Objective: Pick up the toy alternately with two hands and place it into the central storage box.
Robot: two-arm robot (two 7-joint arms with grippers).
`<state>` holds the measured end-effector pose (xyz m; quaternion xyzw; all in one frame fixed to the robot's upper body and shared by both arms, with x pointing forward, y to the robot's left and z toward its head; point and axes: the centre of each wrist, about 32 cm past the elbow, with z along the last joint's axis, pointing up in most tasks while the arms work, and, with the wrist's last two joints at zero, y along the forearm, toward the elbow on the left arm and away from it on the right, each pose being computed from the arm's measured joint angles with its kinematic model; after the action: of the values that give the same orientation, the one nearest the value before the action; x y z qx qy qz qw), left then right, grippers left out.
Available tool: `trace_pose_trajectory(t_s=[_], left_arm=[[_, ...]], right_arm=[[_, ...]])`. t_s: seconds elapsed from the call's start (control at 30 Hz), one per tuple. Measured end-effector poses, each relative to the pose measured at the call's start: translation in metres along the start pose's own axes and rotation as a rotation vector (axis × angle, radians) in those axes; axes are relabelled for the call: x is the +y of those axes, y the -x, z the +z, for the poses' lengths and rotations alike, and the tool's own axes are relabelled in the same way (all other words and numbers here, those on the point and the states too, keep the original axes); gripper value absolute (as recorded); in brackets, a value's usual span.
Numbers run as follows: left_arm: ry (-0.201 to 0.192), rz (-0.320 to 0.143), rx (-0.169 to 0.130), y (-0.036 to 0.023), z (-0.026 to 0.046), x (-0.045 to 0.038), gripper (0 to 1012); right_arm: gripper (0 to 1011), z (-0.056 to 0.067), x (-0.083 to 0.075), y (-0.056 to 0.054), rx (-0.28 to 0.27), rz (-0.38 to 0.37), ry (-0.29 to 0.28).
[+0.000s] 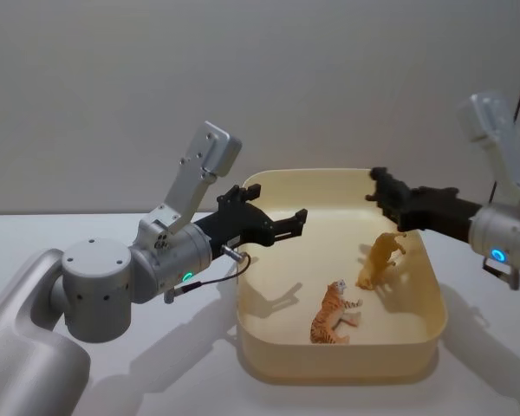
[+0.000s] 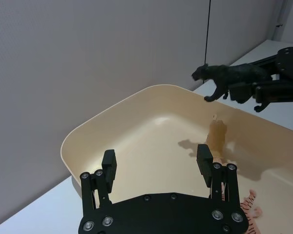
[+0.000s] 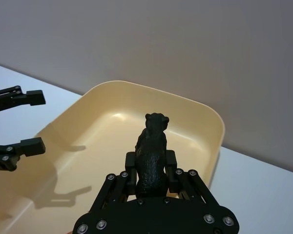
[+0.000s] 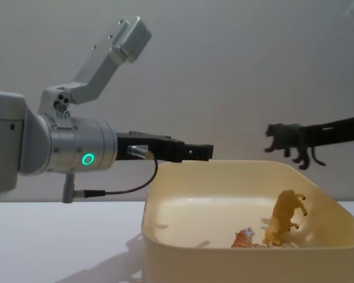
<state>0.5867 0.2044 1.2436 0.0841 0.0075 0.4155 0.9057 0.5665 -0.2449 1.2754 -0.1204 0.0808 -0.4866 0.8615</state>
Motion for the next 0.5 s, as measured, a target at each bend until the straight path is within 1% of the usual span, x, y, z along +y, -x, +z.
trace_pose_trajectory(t_s=[0.07,0.1,0.13,0.2,0.23,0.27,0.3,0.33,0.4,0.43,0.5], left_arm=[[0.0,0.0,0.0,0.0,0.0,0.0,1001],[0.0,0.0,0.0,0.0,0.0,0.0,1001],[0.0,0.0,0.0,0.0,0.0,0.0,1001],[0.0,0.0,0.0,0.0,0.0,0.0,1001],[0.0,0.0,0.0,0.0,0.0,0.0,1001],[0.0,0.0,0.0,0.0,0.0,0.0,1001],[0.0,0.0,0.0,0.0,0.0,0.0,1001],[0.0,0.0,0.0,0.0,0.0,0.0,1001],[0.0,0.0,0.0,0.0,0.0,0.0,1001],[0.0,0.0,0.0,0.0,0.0,0.0,1001],[0.0,0.0,0.0,0.0,0.0,0.0,1001]], right_arm=[[335,0.005,0.01,0.001,0.004,0.036,0.016],[343,0.005,0.01,0.001,0.004,0.036,0.016],[396,0.006,0.013,0.002,0.006,0.049,0.023],[460,0.008,0.018,0.003,0.007,0.067,0.031],[460,0.008,0.018,0.003,0.007,0.067,0.031],[520,0.01,0.021,0.003,0.008,0.078,0.036],[536,0.011,0.022,0.003,0.009,0.082,0.038],[591,0.011,0.023,0.003,0.009,0.086,0.041],[662,0.013,0.026,0.004,0.01,0.098,0.046],[662,0.014,0.028,0.004,0.011,0.105,0.049],[735,0.015,0.029,0.005,0.011,0.111,0.052]])
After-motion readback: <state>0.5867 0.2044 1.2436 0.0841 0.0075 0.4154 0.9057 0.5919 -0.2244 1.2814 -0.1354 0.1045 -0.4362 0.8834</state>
